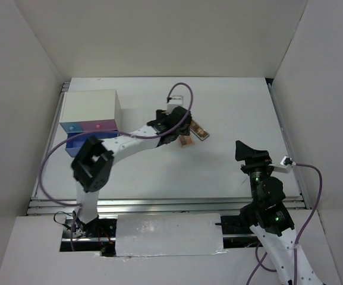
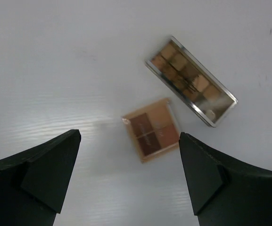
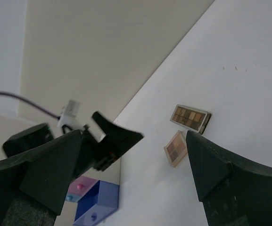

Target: Organize the makeup

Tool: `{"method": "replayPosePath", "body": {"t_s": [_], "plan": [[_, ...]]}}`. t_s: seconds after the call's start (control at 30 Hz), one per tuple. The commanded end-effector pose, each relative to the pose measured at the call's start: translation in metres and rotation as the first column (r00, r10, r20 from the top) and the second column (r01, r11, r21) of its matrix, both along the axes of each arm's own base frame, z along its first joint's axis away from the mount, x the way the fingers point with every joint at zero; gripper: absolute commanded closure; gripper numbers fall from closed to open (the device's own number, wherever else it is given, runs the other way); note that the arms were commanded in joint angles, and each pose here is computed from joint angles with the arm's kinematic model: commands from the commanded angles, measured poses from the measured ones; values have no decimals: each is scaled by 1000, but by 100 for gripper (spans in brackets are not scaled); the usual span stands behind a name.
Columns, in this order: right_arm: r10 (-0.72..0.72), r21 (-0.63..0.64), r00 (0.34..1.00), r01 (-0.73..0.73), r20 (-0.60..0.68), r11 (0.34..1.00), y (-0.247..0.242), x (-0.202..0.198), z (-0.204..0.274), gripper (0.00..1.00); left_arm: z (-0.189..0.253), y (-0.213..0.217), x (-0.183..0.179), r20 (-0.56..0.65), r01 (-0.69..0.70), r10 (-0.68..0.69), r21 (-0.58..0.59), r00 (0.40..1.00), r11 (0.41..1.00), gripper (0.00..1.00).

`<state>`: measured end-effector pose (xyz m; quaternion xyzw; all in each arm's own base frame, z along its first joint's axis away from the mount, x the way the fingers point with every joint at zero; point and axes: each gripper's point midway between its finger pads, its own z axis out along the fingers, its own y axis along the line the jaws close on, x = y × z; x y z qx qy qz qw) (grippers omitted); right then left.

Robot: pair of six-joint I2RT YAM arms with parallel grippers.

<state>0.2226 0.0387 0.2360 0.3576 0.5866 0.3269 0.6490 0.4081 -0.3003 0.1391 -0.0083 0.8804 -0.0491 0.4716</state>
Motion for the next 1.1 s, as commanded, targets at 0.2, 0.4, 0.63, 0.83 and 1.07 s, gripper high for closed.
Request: {"method": "replayPosePath", "body": {"t_s": [0.2,0.4,0.63,0.83,1.07], "plan": [[-6,6,1000,6,18,1000,-1,0,11,0,-61,-74,4,-205,-8,5,-18,979,1000,0],[0,8,1000,0,31,1000,0,-1,13,0,-90,-71,8,-235,-82,84,19,968,996,1],[13,3,999,-13,34,1000,2,0,14,0,-119,-71,7,-263,-106,112,35,958,994,0],[19,0,999,-19,33,1000,4,0,14,0,-129,-50,-1,-269,-138,163,110,949,984,14],[22,-1,999,-22,34,1000,4,0,14,0,-95,-21,-15,-210,-180,198,101,958,978,89]]}}
